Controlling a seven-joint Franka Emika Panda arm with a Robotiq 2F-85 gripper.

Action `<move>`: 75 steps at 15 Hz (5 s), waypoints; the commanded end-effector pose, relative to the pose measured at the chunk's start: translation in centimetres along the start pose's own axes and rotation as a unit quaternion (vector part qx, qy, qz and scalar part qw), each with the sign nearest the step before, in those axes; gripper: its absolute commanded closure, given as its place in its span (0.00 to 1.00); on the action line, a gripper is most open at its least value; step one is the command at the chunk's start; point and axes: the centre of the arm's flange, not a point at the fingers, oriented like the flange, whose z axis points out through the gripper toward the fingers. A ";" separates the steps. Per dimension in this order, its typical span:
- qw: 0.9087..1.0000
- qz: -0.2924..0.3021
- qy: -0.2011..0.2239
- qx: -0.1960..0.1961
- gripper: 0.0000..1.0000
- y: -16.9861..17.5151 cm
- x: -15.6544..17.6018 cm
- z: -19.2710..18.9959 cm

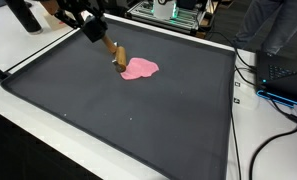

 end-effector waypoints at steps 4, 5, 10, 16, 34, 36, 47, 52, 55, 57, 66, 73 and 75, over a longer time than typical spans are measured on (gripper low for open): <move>0.991 -0.079 -0.075 -0.079 0.77 -8.7 3.9 1.6; 0.988 -0.095 -0.082 -0.089 0.77 -9.9 4.6 1.8; 0.992 -0.085 -0.073 -0.064 0.52 -8.1 5.3 1.9; 0.986 -0.103 -0.096 -0.089 0.77 -9.4 5.9 2.4; 0.837 -0.365 -0.274 -0.301 0.77 -29.1 10.9 13.1; 0.820 -0.376 -0.289 -0.321 0.77 -30.2 10.9 14.2; 0.765 -0.419 -0.324 -0.367 0.77 -34.0 10.4 17.8; 0.757 -0.428 -0.329 -0.369 0.77 -34.7 10.2 18.4; 0.754 -0.433 -0.331 -0.366 0.77 -35.0 9.9 18.6; 0.752 -0.440 -0.332 -0.362 0.77 -35.1 9.6 18.9; 0.751 -0.455 -0.307 -0.366 0.77 -35.9 8.2 17.7; 0.758 -0.456 -0.289 -0.366 0.77 -36.2 6.7 16.1; 0.763 -0.453 -0.281 -0.367 0.77 -36.1 6.4 15.3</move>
